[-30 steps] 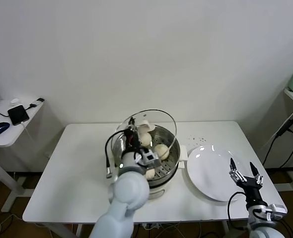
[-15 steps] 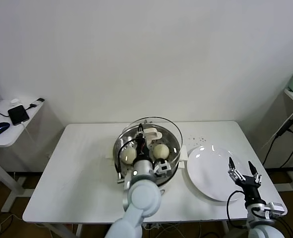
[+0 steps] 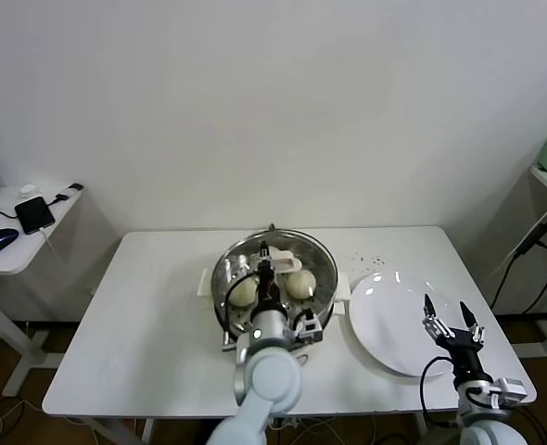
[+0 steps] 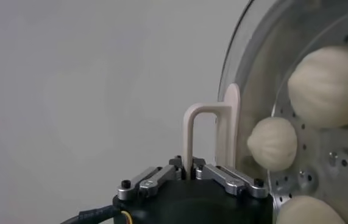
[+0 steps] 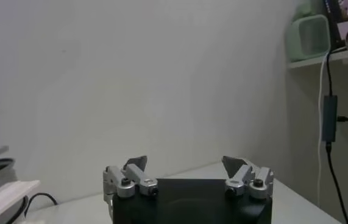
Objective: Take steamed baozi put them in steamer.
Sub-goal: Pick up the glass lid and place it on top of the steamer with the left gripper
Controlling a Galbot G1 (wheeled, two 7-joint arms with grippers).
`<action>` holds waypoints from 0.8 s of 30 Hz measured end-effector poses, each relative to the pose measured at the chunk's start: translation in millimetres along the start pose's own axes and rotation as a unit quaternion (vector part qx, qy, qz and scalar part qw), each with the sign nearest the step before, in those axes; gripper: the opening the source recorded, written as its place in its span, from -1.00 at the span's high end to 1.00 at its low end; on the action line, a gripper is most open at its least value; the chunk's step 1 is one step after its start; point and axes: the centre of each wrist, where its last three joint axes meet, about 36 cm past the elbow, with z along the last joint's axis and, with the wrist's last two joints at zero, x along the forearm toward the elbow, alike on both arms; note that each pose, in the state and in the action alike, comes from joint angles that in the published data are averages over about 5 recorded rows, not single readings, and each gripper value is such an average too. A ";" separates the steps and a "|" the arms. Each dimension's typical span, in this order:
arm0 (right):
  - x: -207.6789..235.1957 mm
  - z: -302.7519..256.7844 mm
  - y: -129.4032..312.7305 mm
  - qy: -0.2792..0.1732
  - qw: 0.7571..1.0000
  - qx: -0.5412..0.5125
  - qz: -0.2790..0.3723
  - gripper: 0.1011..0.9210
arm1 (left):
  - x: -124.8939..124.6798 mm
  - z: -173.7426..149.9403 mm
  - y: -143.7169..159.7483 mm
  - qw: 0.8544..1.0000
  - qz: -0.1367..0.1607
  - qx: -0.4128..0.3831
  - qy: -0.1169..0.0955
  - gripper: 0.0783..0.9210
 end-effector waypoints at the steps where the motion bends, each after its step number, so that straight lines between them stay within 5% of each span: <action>1: 0.1 0.2 0.2 0.000 1.000 0.000 0.000 -0.76 | -0.3 -0.1 -1.1 1.000 0.000 -0.001 0.000 0.80; 24: -0.5 5.9 4.7 0.003 1.000 -0.002 -0.003 -0.76 | -5.2 7.5 -18.3 1.000 -0.004 -0.022 -0.001 0.80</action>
